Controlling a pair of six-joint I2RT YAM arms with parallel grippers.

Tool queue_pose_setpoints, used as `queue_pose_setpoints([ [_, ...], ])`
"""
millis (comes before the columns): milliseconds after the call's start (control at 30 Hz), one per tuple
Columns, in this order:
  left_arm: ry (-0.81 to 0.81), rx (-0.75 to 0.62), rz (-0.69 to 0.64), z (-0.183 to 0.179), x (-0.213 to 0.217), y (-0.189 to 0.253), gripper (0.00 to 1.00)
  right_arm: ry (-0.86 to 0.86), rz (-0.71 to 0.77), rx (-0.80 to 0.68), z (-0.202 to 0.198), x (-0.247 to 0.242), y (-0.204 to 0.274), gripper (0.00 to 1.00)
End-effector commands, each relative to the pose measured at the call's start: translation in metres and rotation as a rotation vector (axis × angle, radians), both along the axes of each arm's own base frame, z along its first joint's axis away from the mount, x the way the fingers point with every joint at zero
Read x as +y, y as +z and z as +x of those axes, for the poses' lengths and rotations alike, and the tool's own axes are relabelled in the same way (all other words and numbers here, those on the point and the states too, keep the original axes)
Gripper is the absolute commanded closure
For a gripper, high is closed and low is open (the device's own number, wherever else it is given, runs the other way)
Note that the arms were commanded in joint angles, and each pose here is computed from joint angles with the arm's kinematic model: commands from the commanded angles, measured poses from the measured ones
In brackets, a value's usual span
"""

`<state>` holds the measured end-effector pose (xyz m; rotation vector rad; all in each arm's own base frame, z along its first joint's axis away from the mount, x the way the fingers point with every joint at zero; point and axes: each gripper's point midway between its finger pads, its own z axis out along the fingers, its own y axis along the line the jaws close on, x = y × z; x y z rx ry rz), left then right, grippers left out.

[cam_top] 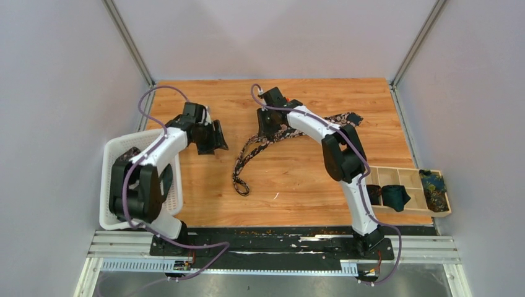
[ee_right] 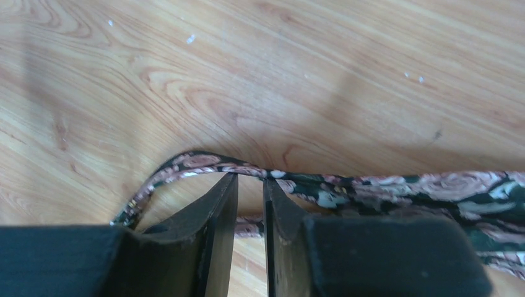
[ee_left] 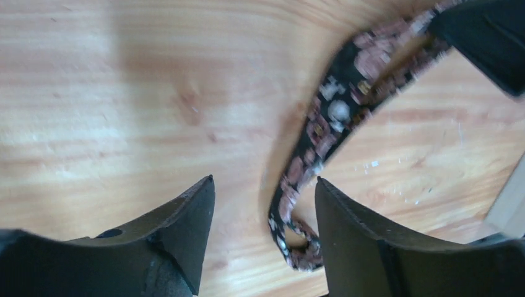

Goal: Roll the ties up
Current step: Flatten out the tie at the center of the board.

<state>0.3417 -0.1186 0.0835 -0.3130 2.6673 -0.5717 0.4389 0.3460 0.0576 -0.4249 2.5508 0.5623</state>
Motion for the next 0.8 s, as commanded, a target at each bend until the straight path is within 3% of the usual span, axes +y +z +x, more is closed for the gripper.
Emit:
queue_pose_setpoints([
  [0,-0.100,-0.099,0.202,-0.040,-0.010,0.024,0.27,0.014,0.042,-0.076,-0.009,-0.010,0.052,0.77],
  [133,-0.158,-0.131,0.250,-0.077,-0.035,0.028,0.16,-0.039,0.026,-0.096,-0.039,-0.039,0.065,0.77],
  [333,-0.200,-0.143,0.287,-0.115,-0.050,0.018,0.10,-0.103,0.035,-0.107,-0.089,-0.078,0.078,0.76],
  [767,-0.258,-0.080,0.273,-0.148,-0.093,-0.032,0.05,-0.179,0.035,-0.092,-0.161,-0.132,0.064,0.75],
])
